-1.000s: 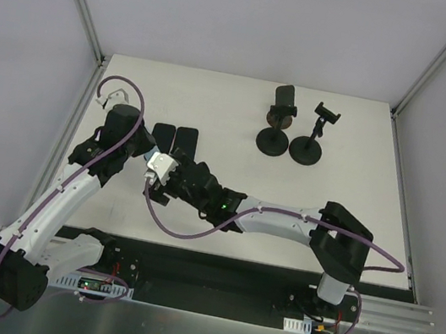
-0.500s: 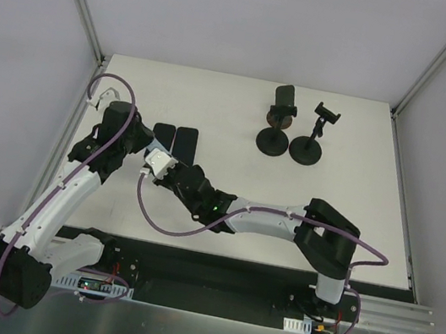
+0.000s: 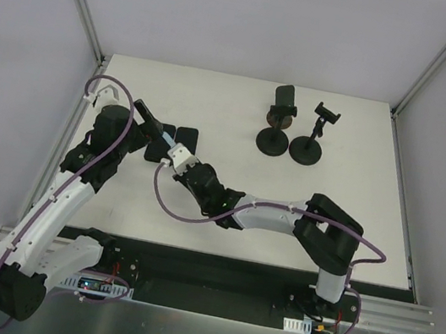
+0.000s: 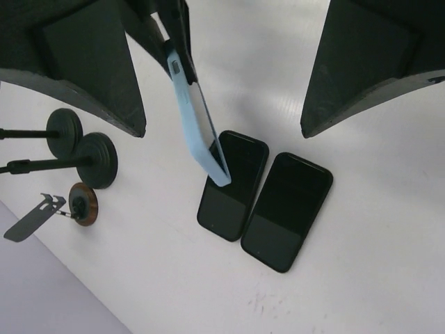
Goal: Remove the phone from the phone stand
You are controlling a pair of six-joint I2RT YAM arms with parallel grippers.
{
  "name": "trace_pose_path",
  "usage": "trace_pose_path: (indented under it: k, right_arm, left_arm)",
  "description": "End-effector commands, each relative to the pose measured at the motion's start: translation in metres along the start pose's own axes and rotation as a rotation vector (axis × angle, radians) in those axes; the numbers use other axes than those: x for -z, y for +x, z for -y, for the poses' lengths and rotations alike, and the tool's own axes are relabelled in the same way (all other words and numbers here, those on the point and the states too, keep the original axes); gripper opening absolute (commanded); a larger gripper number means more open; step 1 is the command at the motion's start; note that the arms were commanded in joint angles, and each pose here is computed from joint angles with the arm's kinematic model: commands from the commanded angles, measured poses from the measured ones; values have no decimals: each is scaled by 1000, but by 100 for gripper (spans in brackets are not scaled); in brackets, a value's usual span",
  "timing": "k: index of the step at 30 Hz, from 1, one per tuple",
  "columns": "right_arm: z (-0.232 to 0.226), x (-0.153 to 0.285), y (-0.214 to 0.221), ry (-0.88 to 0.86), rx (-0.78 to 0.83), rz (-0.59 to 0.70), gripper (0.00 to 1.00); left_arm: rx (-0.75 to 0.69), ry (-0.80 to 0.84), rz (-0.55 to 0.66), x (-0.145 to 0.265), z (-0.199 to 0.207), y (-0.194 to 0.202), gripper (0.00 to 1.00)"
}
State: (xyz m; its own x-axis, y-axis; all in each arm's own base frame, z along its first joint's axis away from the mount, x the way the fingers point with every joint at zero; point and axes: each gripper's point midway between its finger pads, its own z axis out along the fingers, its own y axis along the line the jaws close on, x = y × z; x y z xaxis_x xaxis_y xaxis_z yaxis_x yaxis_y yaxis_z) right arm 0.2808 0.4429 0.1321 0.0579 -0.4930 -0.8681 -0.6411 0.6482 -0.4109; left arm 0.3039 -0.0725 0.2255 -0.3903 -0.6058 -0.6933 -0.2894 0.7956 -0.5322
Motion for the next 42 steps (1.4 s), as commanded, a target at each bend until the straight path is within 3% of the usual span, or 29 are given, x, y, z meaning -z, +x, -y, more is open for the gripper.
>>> trace_pose_path:
  k: [1, 6, 10, 17, 31, 42]
  right_arm:
    - [45, 9, -38, 60, -297, 75, 1]
    - [66, 0, -19, 42, -569, -24, 1]
    - [69, -13, -10, -22, -890, -82, 1]
    - [77, -34, -2, -54, -1147, -119, 1]
    - [70, -74, 40, 16, -1381, -163, 1]
    - [43, -86, 57, -75, -1519, -211, 1]
  left_arm:
    - [-68, -18, 176, 15, -11, -32, 93]
    - [-106, -18, 287, 30, -19, -48, 93]
    - [-149, 41, 328, 39, -17, -50, 94]
    - [-198, 96, 342, 42, -10, -49, 97]
    - [-207, 104, 336, 41, -9, -48, 97]
    - [-206, 102, 328, 39, -10, -48, 97]
